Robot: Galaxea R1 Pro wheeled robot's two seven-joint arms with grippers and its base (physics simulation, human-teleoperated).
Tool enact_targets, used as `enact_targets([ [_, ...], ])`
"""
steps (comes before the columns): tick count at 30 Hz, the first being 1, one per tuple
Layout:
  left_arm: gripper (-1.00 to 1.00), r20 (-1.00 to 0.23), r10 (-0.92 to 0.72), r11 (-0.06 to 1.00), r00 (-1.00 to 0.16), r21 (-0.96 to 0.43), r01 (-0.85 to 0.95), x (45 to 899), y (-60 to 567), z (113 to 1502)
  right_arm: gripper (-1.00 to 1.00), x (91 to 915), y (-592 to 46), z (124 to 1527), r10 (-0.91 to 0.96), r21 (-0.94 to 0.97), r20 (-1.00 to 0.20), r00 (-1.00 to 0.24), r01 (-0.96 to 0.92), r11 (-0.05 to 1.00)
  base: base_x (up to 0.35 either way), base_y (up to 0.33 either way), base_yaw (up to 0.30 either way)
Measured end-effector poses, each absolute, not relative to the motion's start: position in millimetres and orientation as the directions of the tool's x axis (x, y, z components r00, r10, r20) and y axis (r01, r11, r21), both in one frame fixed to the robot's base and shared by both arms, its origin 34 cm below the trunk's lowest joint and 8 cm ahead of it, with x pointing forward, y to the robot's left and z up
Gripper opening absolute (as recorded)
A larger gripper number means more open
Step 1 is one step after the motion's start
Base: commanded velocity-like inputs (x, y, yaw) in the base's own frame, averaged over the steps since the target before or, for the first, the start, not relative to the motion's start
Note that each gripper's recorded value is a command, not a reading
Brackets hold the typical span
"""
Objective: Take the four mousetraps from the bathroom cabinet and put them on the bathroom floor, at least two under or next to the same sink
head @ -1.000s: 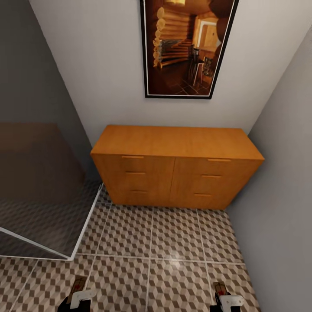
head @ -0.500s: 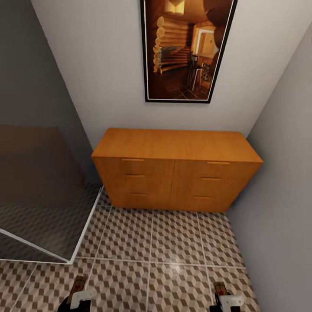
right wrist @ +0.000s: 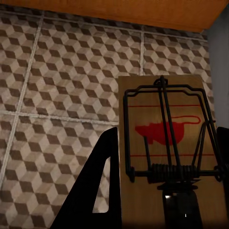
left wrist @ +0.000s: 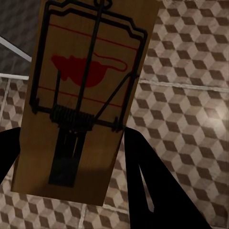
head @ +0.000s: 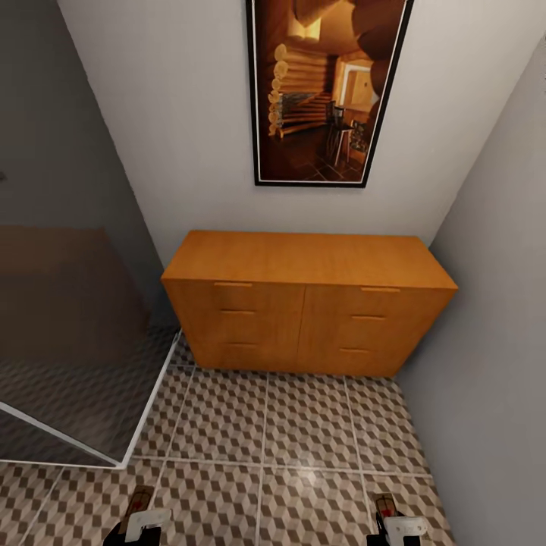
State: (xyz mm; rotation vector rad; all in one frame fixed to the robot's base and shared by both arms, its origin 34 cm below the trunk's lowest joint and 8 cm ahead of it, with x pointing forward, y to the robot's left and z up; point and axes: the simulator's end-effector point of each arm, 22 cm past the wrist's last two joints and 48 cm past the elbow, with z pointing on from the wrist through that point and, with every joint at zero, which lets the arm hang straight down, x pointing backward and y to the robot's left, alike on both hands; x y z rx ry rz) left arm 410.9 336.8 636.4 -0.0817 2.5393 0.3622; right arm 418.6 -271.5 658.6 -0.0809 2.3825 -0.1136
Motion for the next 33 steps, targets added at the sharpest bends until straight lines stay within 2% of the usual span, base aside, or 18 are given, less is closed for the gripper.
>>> enact_targets([
  [33, -1.0, -0.589, 0.018, 0.962, -0.808, 0.23, -0.147, 429.7, 335.3, 652.6, -1.0, 435.9, -269.7, 675.2, -0.09, -0.105, -0.718, -0.69, -0.021, 0.994, 0.0, 0.0, 0.0],
])
